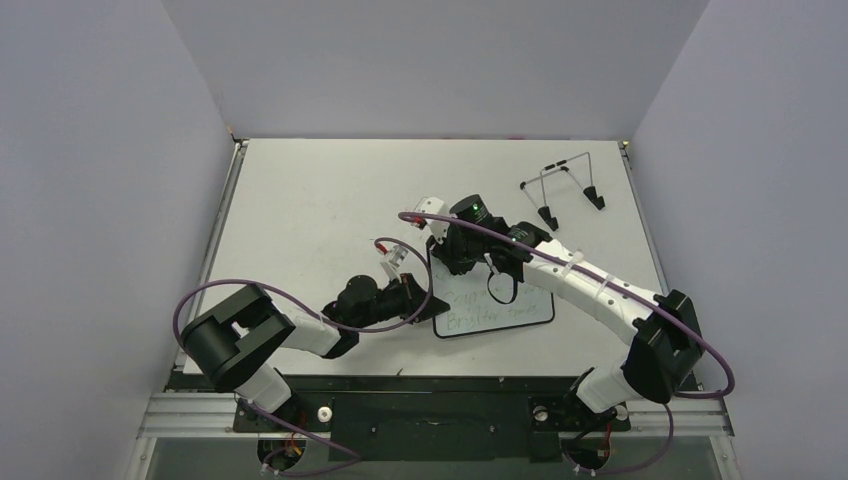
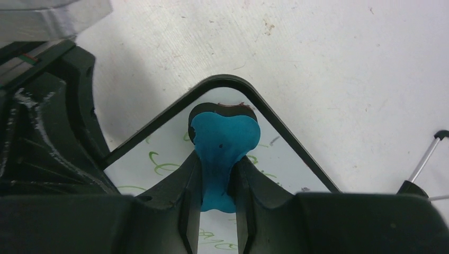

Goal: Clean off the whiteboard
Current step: Erase the whiteboard at the center of the board.

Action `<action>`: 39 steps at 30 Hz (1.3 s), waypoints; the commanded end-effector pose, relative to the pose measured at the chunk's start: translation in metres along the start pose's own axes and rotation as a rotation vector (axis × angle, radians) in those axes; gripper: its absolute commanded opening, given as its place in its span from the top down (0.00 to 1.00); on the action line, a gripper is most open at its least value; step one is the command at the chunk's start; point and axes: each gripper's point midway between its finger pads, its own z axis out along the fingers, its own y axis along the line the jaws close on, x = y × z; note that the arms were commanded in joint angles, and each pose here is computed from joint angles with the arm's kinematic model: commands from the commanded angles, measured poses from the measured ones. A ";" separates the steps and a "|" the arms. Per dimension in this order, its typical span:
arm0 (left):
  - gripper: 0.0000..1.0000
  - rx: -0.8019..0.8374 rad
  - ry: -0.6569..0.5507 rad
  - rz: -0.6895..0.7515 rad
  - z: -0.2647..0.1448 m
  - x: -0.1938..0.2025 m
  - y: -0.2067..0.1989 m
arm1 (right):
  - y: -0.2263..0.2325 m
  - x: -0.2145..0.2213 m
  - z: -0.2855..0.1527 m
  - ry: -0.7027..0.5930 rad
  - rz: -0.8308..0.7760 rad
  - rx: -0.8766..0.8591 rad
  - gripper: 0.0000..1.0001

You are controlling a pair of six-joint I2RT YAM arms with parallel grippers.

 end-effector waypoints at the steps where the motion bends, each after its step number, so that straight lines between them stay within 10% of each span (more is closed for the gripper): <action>1: 1.00 0.154 -0.033 0.126 0.004 -0.018 -0.043 | 0.026 -0.031 -0.014 -0.089 -0.083 -0.145 1.00; 13: 1.00 0.149 -0.029 0.136 0.000 -0.018 -0.046 | -0.038 -0.025 -0.013 -0.007 0.020 0.177 1.00; 24: 1.00 0.156 -0.036 0.130 -0.001 -0.020 -0.049 | 0.047 0.014 -0.016 0.028 -0.260 -0.168 1.00; 33: 1.00 0.165 -0.027 0.115 -0.004 -0.015 -0.048 | -0.028 -0.008 -0.020 -0.013 -0.079 0.132 1.00; 39: 1.00 0.178 -0.019 0.114 -0.004 -0.012 -0.049 | 0.028 0.014 -0.017 0.029 -0.276 -0.133 1.00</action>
